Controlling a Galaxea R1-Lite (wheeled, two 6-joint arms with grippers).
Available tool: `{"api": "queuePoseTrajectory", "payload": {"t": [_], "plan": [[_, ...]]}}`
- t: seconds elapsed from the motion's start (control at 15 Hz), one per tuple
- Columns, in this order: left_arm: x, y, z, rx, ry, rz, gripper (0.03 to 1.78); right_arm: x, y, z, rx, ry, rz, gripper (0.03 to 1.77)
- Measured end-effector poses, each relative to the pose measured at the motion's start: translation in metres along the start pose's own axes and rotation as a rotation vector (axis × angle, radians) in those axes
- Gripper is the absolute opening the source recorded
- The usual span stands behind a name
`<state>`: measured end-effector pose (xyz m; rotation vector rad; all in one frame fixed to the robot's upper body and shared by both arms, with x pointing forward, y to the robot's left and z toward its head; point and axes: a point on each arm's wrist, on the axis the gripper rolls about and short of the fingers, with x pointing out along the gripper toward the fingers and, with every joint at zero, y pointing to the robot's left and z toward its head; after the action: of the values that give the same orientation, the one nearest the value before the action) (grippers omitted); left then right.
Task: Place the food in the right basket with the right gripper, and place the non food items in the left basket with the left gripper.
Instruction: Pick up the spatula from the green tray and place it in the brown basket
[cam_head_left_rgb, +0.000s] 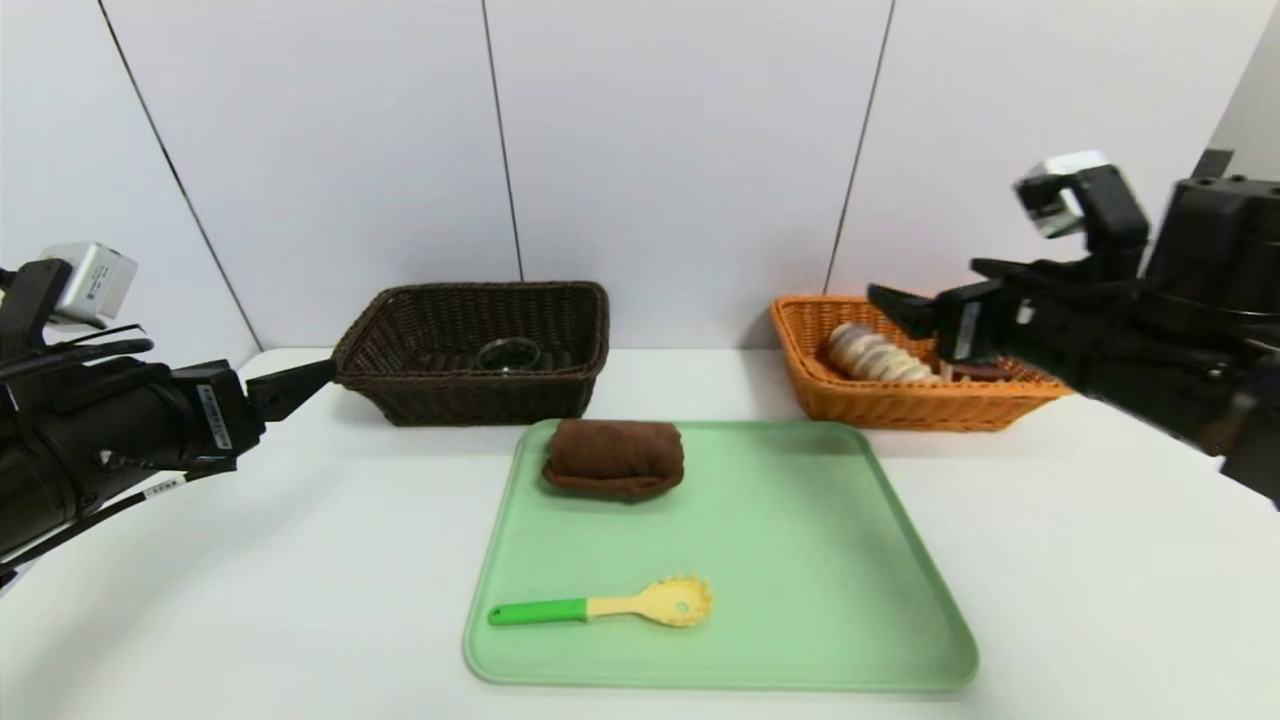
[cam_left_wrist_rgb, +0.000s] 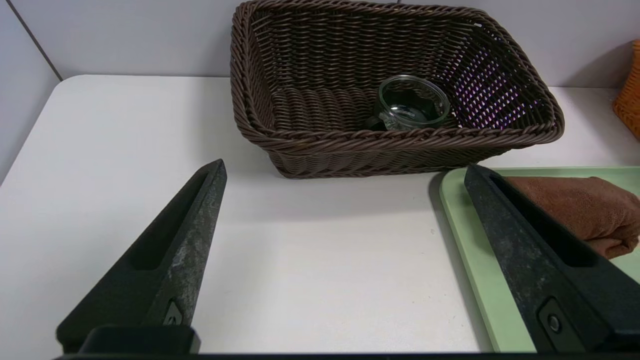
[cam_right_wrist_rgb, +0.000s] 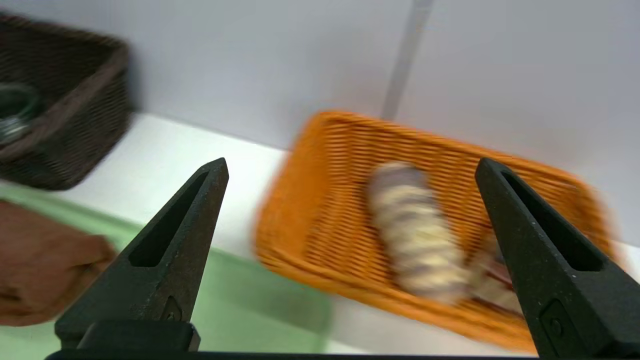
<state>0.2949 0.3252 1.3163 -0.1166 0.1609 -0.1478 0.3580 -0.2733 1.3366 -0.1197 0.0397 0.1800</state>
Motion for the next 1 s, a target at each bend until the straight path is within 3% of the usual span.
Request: {"api": "queuePoseTrajectory", "payload": {"t": [0.2, 0.53, 0.67, 0.87, 1.0], "plan": [[-0.001, -0.007, -0.002, -0.008, 0.002, -0.031, 1.69, -0.046, -0.029, -0.002, 0.011, -0.035, -0.110, 1.69], [-0.001, -0.026, -0.005, -0.005, -0.007, -0.123, 1.69, -0.088, -0.031, -0.024, 0.042, -0.006, -0.143, 1.69], [-0.001, -0.043, -0.004, 0.007, 0.000, -0.204, 1.69, -0.096, -0.029, -0.029, 0.065, -0.001, -0.143, 1.69], [0.000, -0.071, -0.010, 0.060, 0.102, -0.304, 1.69, -0.102, -0.028, -0.035, 0.065, 0.013, -0.142, 1.69], [-0.001, -0.079, -0.012, 0.163, 0.193, -0.338, 1.69, -0.105, -0.028, -0.037, 0.066, 0.018, -0.140, 1.69]]}}
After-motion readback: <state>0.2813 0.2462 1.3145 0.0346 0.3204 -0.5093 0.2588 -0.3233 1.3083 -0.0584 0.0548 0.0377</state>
